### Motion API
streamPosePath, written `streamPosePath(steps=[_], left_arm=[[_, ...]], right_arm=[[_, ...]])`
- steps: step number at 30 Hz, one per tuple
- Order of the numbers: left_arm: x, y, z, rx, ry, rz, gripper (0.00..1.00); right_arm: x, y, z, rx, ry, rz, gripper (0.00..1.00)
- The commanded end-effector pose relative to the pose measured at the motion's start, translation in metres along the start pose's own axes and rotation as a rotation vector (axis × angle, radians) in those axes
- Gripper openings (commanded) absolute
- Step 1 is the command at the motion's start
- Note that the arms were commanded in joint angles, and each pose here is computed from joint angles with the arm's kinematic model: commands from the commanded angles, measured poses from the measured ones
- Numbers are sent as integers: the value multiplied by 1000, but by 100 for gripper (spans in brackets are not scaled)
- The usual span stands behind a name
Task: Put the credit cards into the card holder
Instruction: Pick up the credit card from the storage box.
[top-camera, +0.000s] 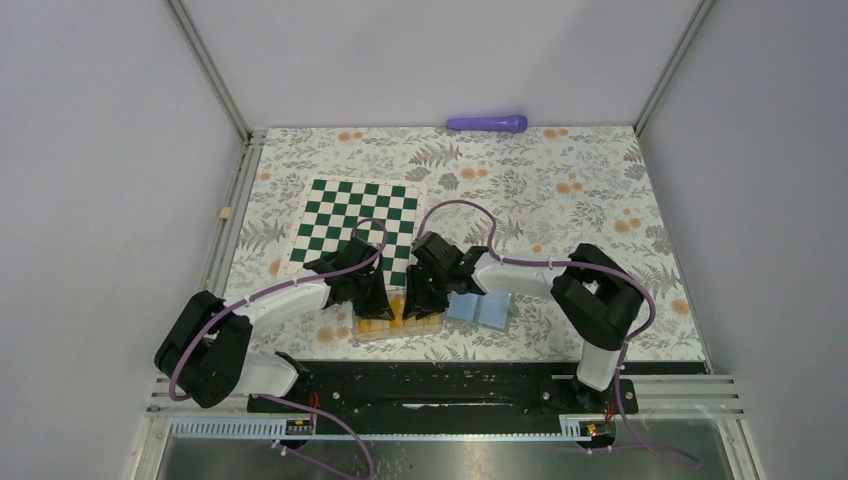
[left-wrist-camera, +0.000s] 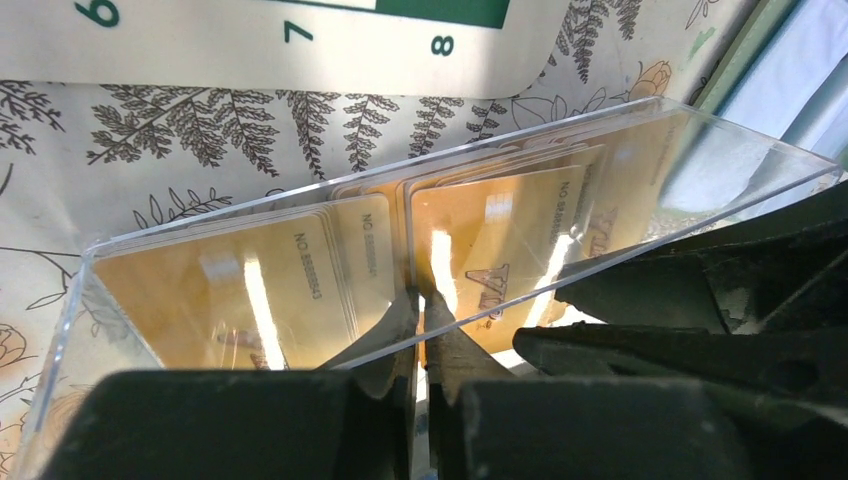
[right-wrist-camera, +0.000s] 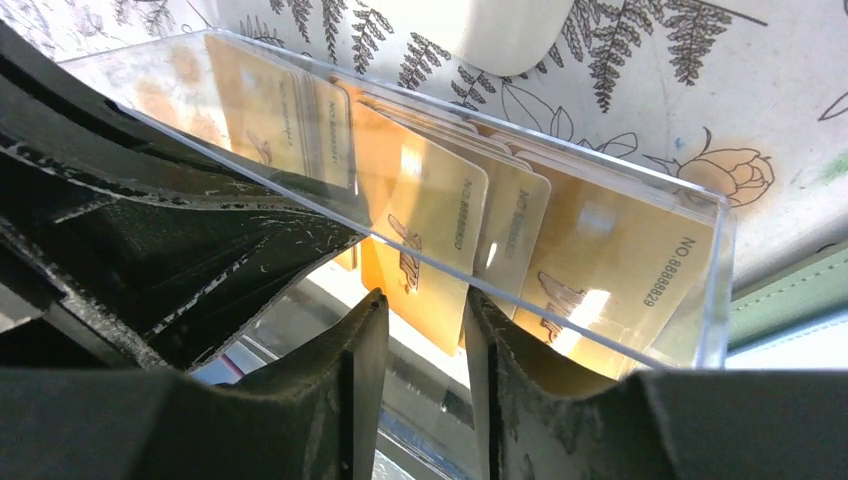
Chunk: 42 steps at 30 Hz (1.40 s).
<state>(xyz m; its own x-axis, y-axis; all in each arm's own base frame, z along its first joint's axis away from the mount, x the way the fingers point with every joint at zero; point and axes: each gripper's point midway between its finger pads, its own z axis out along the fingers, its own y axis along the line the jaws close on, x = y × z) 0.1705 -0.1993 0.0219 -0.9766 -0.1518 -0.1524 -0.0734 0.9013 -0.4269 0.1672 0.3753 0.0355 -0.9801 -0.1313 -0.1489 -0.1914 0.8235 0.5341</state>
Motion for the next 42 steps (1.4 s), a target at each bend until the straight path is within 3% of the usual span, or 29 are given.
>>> streamPosePath(steps=[1, 8, 16, 21, 25, 29, 36, 42], left_arm=[[28, 50, 23, -190, 64, 14, 1], [27, 49, 22, -185, 62, 19, 1], [25, 44, 21, -170, 60, 31, 1], [25, 44, 21, -168, 59, 35, 1], [23, 41, 18, -154, 45, 42, 2], [10, 25, 3, -103, -15, 65, 10], [-30, -28, -69, 70, -252, 137, 34], [-41, -66, -103, 218, -313, 175, 41]], right_arm=[[3, 22, -1, -142, -39, 28, 39], [-3, 48, -8, -340, -79, 54, 31], [-1, 57, -6, -414, -70, 44, 11], [-1, 55, -3, -400, -66, 41, 10], [-1, 46, -3, -342, -70, 43, 0], [-2, 43, -19, -280, -85, 3, 0], [-8, 64, -73, -302, -152, -107, 0], [-17, 64, -125, -362, -249, -112, 0]])
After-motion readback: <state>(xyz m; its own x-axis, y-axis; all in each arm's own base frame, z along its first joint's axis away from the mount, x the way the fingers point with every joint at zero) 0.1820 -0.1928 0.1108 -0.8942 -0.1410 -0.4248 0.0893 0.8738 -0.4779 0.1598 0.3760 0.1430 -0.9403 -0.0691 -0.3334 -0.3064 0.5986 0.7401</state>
